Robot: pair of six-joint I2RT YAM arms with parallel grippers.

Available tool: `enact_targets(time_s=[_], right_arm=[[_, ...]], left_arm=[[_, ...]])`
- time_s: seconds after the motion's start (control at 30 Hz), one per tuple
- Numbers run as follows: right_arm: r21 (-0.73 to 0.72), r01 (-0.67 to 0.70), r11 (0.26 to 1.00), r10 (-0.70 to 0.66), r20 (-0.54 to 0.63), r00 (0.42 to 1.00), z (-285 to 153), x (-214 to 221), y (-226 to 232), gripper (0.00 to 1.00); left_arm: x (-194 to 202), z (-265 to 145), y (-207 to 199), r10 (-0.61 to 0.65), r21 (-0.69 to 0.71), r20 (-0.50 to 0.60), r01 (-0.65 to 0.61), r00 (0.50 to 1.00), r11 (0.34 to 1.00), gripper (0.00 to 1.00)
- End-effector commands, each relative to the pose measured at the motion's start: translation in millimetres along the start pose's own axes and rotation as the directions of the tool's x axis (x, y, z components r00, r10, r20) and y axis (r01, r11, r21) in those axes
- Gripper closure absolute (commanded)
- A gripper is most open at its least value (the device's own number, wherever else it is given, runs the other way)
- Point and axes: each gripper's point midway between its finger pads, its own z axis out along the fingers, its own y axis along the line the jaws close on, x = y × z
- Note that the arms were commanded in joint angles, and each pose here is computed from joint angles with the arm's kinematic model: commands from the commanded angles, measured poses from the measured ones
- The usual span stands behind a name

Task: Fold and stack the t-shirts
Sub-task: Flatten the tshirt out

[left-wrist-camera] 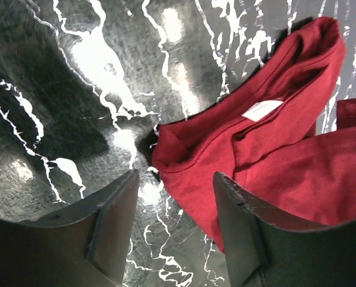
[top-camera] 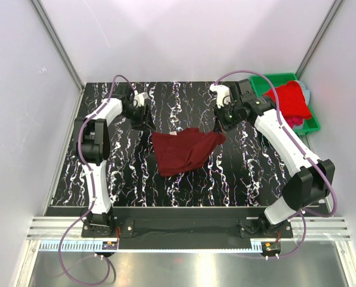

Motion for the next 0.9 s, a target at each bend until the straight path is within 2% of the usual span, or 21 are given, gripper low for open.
enact_targets(time_s=[0.0, 0.33, 0.43, 0.57, 0.67, 0.77, 0.87], right_arm=[[0.024, 0.026, 0.999, -0.027, 0.064, 0.998, -12, -17, -5, 1.0], [0.04, 0.019, 0.999, -0.021, 0.073, 0.997, -9, -21, -13, 1.0], [0.045, 0.015, 0.999, -0.018, 0.069, 0.997, -7, -21, -15, 1.0], [0.054, 0.013, 0.998, -0.016, 0.063, 0.998, -6, -19, -19, 1.0], [0.063, 0.009, 0.998, -0.013, 0.054, 0.998, -4, -15, -22, 1.0], [0.069, 0.006, 0.998, -0.009, 0.047, 0.999, -2, -12, -25, 1.0], [0.096, 0.017, 0.995, -0.021, 0.044, 0.999, -2, -12, -32, 1.0]], left_arm=[[0, 4, 5, 0.016, -0.01, -0.004, -0.016, 1.0, 1.0, 0.44], [21, 18, 6, -0.026, 0.016, -0.063, 0.027, 0.998, 0.999, 0.46], [20, 23, 4, -0.025, 0.036, -0.071, 0.028, 0.997, 0.999, 0.49], [14, 28, -6, -0.005, 0.075, -0.066, 0.01, 0.998, 0.997, 0.67], [9, 30, -13, 0.003, 0.104, -0.059, 0.003, 0.998, 0.995, 0.72], [3, 30, -18, 0.021, 0.113, -0.042, -0.016, 0.999, 0.993, 1.0], [-6, 17, -25, 0.035, 0.127, -0.012, -0.033, 0.999, 0.991, 1.0]])
